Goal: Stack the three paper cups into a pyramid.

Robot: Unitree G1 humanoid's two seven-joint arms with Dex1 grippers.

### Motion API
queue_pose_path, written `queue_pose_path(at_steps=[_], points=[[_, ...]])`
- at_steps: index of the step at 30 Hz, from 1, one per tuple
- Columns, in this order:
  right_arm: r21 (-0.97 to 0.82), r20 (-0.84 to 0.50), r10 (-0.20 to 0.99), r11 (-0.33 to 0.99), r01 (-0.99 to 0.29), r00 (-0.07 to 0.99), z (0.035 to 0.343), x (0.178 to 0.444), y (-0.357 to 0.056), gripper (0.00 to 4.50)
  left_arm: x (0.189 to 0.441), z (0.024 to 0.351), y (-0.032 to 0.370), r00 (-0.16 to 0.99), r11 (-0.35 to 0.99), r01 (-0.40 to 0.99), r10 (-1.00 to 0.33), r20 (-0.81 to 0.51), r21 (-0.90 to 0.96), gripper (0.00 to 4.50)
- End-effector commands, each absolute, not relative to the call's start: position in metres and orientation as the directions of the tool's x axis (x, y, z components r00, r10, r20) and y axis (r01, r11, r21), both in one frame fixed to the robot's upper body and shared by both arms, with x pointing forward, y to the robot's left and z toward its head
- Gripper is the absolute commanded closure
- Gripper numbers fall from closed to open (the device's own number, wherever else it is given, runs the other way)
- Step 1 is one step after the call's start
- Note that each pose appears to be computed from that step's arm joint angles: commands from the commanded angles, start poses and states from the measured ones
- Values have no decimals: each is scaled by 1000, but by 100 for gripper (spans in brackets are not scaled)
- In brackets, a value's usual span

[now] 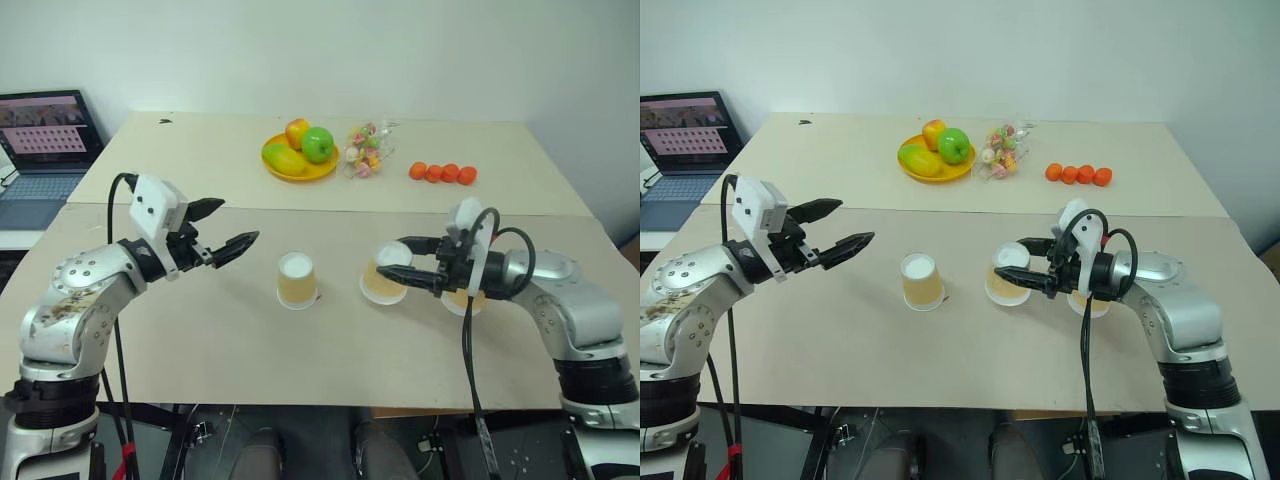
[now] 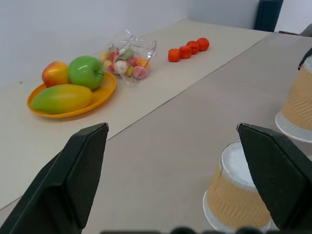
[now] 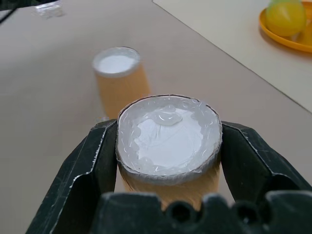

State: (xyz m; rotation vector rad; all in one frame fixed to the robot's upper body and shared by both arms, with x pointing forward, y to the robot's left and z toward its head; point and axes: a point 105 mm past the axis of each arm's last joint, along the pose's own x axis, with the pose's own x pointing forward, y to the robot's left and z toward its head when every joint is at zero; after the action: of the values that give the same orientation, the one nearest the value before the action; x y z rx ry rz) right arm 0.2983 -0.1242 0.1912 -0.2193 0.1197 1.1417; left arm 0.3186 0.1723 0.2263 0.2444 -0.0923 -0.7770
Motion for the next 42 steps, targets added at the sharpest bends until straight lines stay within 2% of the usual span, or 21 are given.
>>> queue_pose_path(at_steps=[1,13,16,25,42], points=[[-125,-185,902,373,-919,391,199,291,-118,168,305,231,159,627,594,750,-779,-26,289,0],[-125,-160,919,343,-931,360,191,303,-100,168,279,227,174,537,468,825,-824,-181,317,0],[-123,-121,926,343,-931,357,193,310,-91,168,278,232,175,535,463,825,-823,-188,324,0],[-141,-124,939,304,-942,321,182,323,-75,168,278,241,172,526,450,829,-828,-192,333,0],[-119,-118,958,248,-961,262,172,330,-58,168,271,255,167,511,429,837,-834,-207,339,0]])
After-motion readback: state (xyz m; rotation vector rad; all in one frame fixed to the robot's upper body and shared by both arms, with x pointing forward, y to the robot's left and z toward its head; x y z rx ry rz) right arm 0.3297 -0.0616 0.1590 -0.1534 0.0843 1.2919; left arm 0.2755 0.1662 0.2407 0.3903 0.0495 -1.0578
